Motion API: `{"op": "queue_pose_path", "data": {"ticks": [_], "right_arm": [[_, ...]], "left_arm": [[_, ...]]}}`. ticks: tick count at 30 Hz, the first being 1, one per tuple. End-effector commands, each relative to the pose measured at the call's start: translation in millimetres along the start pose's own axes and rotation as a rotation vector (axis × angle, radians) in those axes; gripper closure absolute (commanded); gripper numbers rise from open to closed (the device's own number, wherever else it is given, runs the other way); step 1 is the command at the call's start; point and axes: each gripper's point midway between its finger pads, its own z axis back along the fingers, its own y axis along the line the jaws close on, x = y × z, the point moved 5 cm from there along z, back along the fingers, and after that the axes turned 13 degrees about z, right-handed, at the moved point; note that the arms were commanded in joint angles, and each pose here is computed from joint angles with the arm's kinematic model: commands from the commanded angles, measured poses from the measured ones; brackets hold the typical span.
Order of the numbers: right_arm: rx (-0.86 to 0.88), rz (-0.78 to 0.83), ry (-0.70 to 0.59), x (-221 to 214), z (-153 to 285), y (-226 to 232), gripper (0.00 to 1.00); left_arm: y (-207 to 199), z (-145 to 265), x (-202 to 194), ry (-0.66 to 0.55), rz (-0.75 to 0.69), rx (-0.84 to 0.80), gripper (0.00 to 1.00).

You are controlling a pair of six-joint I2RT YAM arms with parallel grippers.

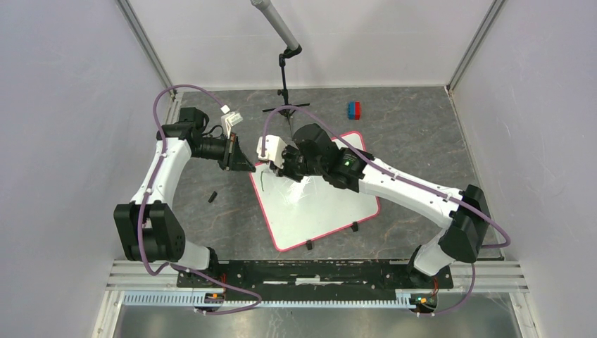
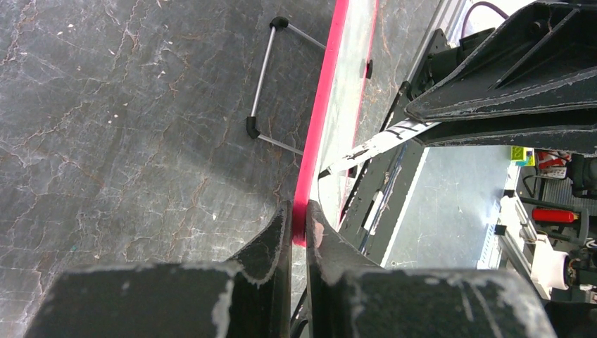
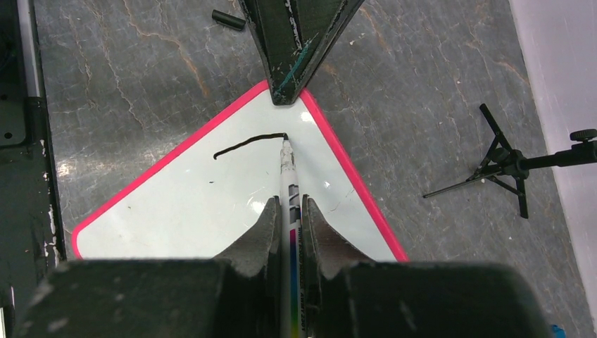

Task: Write a sentence on the whiteboard

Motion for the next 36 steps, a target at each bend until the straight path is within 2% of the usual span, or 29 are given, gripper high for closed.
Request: {"op": "queue_pose_path", "data": {"ticks": [1,11,21,36], "right_arm": [[-0.037,-0.001,0.017,-2,3,-9,1.0],[0.056,-0.016,0.041,-25,9,22,1.0],[0.101,-0.014,0.027,-26,14,37,1.0],[-0.055,0.003,0.023,-9,17,-8,1.0]], "left_arm": [[-6,-4,0,0.008,-0.017,-0.039,0.98],[-4,-4,0,0.01,-0.019,-0.03,0.98],[-4,-4,1,0.009,-0.018,-0.034,0.98],[-4,-4,1,0.01,-0.019,-0.031,0.97]]}}
